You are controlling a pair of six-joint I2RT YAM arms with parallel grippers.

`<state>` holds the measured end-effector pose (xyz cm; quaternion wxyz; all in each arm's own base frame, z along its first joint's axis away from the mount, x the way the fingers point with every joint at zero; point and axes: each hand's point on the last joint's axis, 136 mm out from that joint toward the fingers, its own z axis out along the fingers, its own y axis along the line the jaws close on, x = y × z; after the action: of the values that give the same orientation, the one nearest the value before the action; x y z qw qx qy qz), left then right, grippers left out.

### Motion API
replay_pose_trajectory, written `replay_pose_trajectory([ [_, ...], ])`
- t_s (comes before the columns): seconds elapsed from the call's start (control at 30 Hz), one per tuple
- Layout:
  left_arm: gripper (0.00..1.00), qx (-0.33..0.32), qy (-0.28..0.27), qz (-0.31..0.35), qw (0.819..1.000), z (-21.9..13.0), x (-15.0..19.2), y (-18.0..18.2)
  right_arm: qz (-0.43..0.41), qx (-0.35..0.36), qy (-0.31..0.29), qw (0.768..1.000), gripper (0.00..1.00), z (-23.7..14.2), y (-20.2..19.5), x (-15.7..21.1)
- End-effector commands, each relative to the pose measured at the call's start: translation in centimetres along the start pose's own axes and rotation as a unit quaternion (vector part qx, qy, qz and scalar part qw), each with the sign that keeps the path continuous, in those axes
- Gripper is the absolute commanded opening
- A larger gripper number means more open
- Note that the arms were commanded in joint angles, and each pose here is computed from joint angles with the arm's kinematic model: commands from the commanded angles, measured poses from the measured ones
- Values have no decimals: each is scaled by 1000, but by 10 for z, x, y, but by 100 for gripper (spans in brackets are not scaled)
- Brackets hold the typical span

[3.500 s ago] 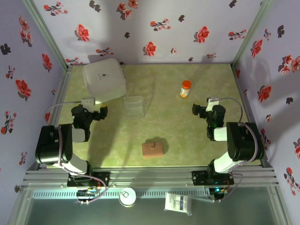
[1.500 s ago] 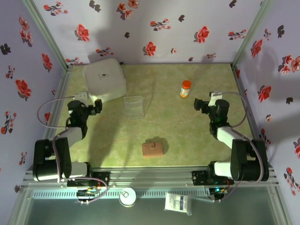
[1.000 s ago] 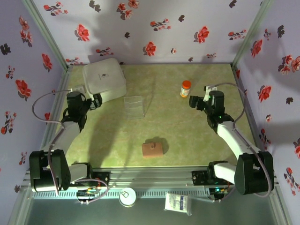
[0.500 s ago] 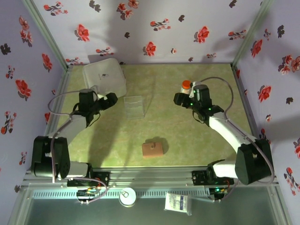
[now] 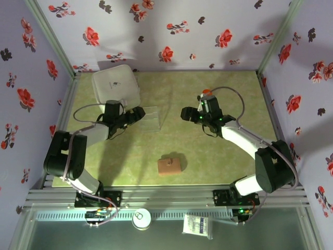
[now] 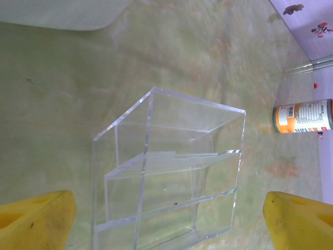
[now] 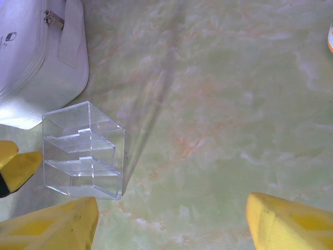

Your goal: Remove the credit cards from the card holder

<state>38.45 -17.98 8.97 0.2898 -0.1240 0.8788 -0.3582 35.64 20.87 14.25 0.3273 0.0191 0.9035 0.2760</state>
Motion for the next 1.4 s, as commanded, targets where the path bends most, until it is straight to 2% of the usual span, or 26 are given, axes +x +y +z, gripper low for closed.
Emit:
replay_pose_trajectory([
  [0.0,92,37,-14,1,999,7,-14,-24,-5,-17,-17,1000,76,-8,15,-14],
  [0.4,90,72,13,6,997,44,-4,-62,-22,3,-20,1000,76,-23,11,-14],
  [0.73,90,81,51,-1,995,65,27,-79,-1,25,-2,1000,77,-26,1,-4],
  [1.0,89,85,83,3,993,66,57,-91,72,-40,44,996,74,5,13,20],
  [1.37,86,78,102,2,992,67,78,-92,96,-50,94,990,67,52,7,40],
])
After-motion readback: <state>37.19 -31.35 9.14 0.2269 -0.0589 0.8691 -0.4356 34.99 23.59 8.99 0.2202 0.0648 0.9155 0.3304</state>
